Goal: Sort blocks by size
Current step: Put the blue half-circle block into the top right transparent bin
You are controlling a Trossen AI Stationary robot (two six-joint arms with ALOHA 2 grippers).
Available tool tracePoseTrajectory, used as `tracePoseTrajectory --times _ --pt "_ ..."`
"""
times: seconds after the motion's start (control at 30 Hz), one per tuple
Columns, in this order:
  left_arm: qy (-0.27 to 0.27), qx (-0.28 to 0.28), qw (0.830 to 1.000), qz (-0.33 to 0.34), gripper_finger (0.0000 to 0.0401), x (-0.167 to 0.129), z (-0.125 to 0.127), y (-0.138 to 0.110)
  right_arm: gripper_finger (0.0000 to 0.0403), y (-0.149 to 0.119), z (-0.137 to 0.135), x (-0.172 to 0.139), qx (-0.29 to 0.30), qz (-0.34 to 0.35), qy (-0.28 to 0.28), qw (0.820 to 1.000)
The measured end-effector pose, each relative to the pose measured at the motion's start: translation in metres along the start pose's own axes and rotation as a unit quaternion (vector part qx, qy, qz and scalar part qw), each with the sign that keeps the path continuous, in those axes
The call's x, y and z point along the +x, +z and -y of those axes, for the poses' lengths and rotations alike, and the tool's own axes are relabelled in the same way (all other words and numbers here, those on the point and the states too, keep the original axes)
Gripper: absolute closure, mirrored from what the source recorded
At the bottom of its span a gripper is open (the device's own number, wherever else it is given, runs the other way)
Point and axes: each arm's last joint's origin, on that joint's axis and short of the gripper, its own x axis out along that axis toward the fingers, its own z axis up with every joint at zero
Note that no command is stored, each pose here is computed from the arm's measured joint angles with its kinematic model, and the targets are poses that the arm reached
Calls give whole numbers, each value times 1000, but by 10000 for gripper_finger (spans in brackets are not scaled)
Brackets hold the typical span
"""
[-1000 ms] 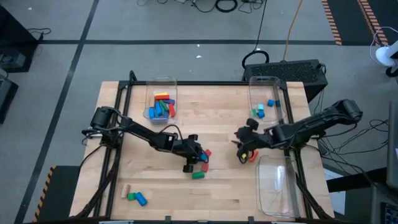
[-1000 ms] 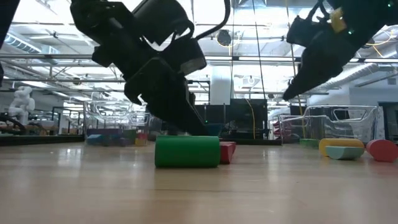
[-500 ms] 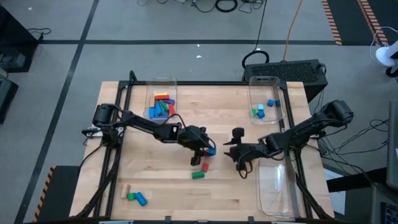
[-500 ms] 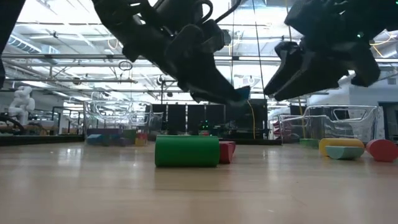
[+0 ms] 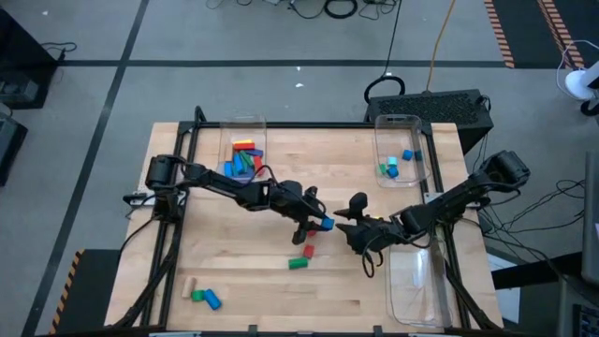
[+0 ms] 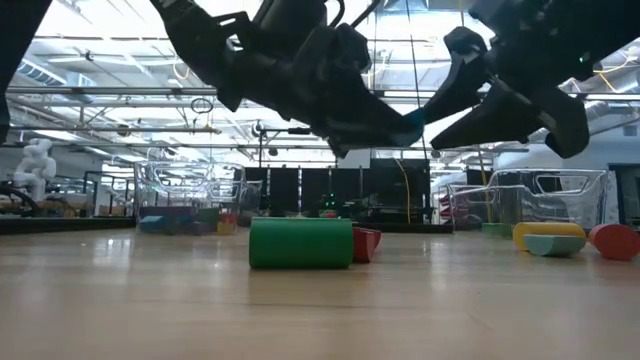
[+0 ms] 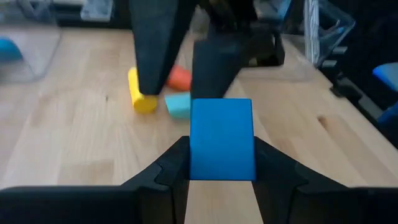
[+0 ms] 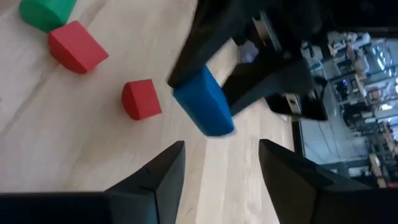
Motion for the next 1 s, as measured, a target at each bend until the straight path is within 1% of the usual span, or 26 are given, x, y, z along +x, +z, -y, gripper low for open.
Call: tracePoseTrajectory --times 0.2,0.3,0.43,0.53,0.67,0.87,1.0 --pt "-12 -3 1000 29 267 5 -8 0 176 0 0 0 -28 2 -1 1000" --pt "-15 -13 999 30 267 7 -11 -3 171 1 0 0 -54 8 7 999" --pt "-22 -19 999 26 267 11 -14 -4 183 3 1 0 -91 17 6 996" --pt "-24 -20 999 24 267 15 -16 -5 196 3 0 0 -111 23 19 993" --pt "-26 -18 999 30 267 16 -17 0 211 2 0 2 -113 32 38 992" --pt "-31 -16 999 37 267 16 -18 0 224 1 1 3 -119 28 38 992" --pt "-31 -16 999 37 267 16 -18 0 242 1 2 4 -126 31 44 991"
